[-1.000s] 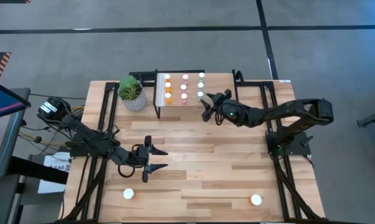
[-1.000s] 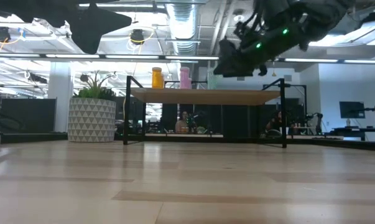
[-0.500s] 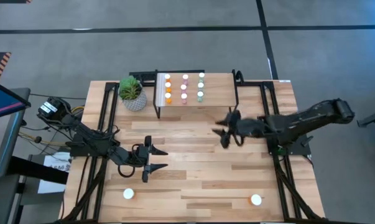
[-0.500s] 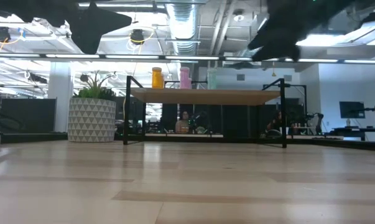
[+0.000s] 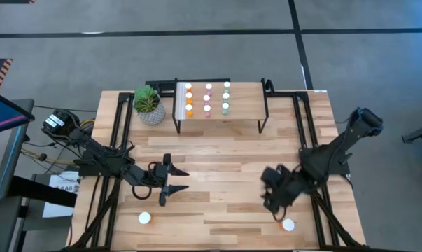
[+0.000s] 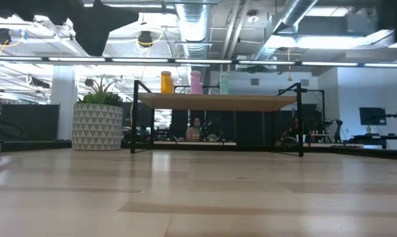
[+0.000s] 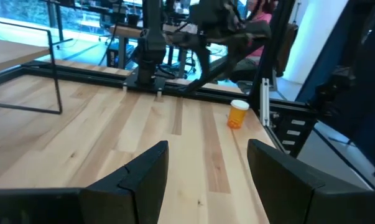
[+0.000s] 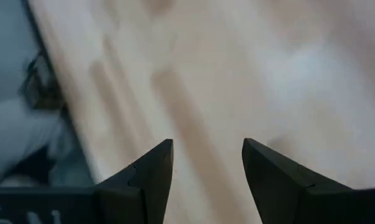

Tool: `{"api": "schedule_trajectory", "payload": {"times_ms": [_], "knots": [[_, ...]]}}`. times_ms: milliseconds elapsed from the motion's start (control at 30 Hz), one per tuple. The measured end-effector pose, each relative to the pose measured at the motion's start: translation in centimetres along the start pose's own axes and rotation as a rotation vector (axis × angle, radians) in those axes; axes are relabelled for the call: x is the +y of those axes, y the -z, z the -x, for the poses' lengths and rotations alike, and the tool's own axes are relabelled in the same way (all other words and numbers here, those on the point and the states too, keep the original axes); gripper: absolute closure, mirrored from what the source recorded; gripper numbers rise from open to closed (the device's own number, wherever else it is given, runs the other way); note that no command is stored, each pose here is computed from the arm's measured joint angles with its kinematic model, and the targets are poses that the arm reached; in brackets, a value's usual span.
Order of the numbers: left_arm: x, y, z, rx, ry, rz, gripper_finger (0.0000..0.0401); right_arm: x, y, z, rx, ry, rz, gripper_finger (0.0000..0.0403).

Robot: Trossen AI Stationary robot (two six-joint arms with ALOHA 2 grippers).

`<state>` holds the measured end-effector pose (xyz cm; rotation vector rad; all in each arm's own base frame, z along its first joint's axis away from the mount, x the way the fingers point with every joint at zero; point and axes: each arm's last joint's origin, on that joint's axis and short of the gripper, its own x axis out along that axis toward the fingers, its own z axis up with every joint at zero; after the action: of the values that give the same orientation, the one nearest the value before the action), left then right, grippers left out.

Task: Pick and place medicine bottles onto shelf by color
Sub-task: Put the right big orange pill bottle on the shelf

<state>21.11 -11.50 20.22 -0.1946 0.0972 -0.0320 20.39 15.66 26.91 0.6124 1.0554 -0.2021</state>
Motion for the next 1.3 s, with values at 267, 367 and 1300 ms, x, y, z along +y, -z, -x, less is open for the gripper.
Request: {"api": "schedule_trajectory", "payload": {"times_ms": [267, 367, 1300], "knots": [[0.0, -0.1, 0.0, -0.012, 0.007, 0.009, 0.0193, 2.7, 3.9, -1.7, 0.369, -0.006, -0.226, 0.0179], [-0.1, -0.2, 0.0, -0.02, 0.019, 0.015, 0.0193, 3.0, 5.5, -1.8, 0.455, 0.041, -0.318, 0.0175], [-0.2, -0.3, 0.0, -0.019, 0.045, 0.025, 0.0193, 2.1, 10.2, -1.8, 0.302, 0.18, -0.497, 0.0084]]}}
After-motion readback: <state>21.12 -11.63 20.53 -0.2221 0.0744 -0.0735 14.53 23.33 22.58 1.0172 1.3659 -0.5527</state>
